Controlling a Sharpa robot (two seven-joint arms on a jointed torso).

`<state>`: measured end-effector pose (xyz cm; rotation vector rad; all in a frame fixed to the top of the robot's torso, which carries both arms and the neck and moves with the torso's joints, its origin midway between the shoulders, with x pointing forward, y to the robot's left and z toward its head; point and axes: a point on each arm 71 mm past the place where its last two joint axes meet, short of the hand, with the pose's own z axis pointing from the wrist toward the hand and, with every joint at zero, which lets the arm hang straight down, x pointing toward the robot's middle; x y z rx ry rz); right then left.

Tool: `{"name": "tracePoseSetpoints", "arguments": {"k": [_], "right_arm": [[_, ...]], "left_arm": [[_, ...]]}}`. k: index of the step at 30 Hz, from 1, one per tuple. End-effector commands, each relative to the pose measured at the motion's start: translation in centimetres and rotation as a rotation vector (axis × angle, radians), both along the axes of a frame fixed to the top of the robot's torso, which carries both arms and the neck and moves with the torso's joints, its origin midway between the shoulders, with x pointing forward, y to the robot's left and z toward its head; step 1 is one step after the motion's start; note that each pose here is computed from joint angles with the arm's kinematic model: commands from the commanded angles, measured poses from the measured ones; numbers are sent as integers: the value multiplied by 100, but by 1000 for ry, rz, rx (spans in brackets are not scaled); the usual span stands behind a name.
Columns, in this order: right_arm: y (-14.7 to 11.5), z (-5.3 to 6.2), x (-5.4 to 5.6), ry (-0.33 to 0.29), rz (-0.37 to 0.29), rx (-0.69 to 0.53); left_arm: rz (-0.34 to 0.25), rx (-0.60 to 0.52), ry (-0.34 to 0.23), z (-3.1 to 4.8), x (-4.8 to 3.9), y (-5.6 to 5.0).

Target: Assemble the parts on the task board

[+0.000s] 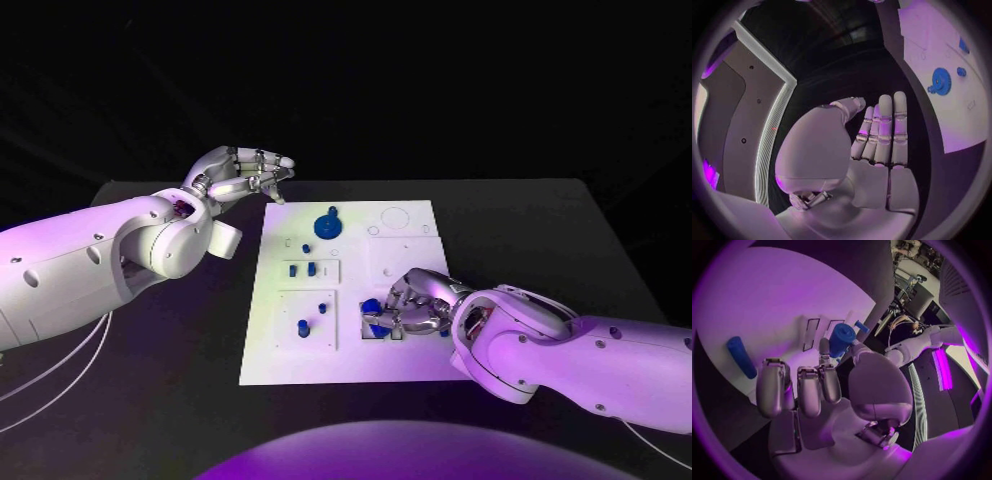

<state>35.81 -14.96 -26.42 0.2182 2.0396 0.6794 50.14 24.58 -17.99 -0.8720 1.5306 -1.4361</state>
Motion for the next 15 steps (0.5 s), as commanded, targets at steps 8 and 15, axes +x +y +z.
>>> {"name": "tracePoseSetpoints", "arguments": {"k": [8,15], "right_arm": [[-21,-24,23,-6,5,-33],[-24,-29,32,-9,7,-39]], "left_arm": [[-20,-2,-2,7,-8,-22],[-19,-2,-2,8,-8,-21]]}}
